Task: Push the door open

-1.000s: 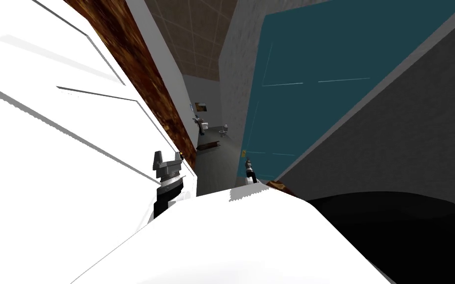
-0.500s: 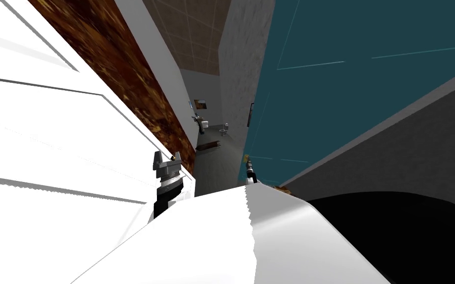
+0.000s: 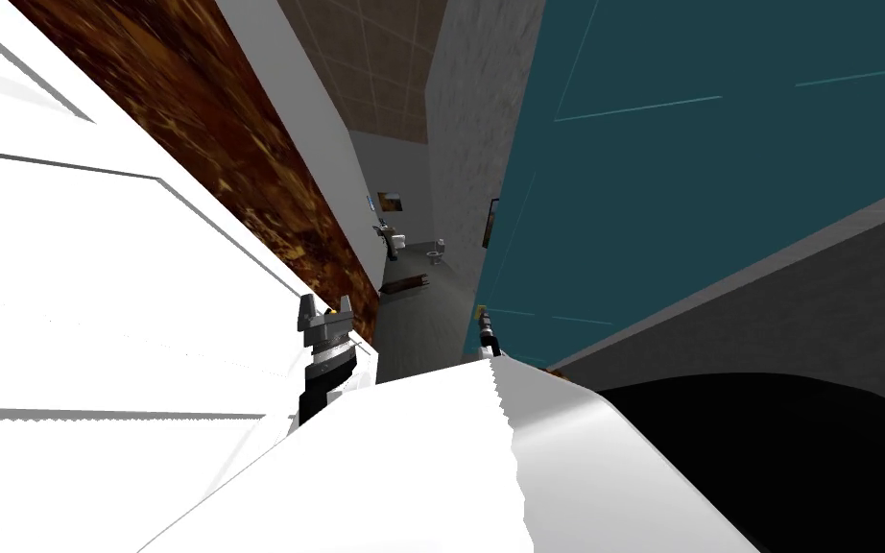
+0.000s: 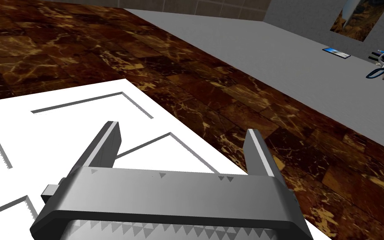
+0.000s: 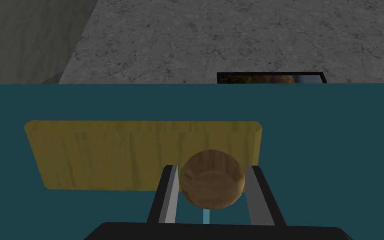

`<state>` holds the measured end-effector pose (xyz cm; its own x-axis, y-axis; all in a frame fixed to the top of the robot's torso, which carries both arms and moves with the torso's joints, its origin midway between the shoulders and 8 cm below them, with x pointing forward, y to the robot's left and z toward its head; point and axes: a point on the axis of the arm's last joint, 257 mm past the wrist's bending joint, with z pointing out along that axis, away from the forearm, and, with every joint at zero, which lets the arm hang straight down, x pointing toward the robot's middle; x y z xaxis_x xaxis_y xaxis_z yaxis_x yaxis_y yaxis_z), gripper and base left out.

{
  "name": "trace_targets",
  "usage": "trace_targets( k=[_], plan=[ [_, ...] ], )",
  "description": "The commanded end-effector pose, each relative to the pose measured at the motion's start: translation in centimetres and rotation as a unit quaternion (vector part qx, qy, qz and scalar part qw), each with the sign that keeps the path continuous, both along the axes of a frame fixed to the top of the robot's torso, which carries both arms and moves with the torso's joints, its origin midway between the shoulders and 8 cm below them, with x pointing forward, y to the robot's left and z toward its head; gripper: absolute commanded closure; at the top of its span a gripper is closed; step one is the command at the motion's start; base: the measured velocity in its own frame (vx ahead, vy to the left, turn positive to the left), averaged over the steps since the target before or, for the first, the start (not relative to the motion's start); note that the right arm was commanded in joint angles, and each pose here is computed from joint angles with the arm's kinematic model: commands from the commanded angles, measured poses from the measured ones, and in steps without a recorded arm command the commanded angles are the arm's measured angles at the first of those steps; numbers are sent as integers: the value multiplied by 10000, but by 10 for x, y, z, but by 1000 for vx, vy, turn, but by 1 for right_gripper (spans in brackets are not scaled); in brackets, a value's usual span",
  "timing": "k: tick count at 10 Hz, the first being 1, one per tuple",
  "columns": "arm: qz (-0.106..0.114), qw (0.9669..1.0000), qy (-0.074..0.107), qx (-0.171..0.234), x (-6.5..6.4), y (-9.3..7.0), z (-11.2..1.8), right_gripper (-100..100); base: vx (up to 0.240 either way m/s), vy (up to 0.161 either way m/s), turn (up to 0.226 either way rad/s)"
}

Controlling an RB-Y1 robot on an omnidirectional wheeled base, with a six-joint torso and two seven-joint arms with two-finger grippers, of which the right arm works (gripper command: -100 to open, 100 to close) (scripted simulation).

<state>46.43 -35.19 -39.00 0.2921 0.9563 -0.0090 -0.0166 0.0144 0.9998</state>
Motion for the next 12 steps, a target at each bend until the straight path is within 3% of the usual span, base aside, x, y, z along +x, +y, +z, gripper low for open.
trace_targets(
  k=[1,4,10,11,12],
  plan=[
    [0,10000,11,5,-1,0,-1,100,-21,5,2],
    [0,10000,11,5,-1,0,-1,100,-7,2,-1],
    [-425,9991,59,15,-9,-37,-2,100,177,16,-43],
    [-425,9991,59,15,-9,-37,-2,100,136,17,-33],
    [-590,9982,65,30,-12,-50,-2,100,185,9,-64]
  ],
)
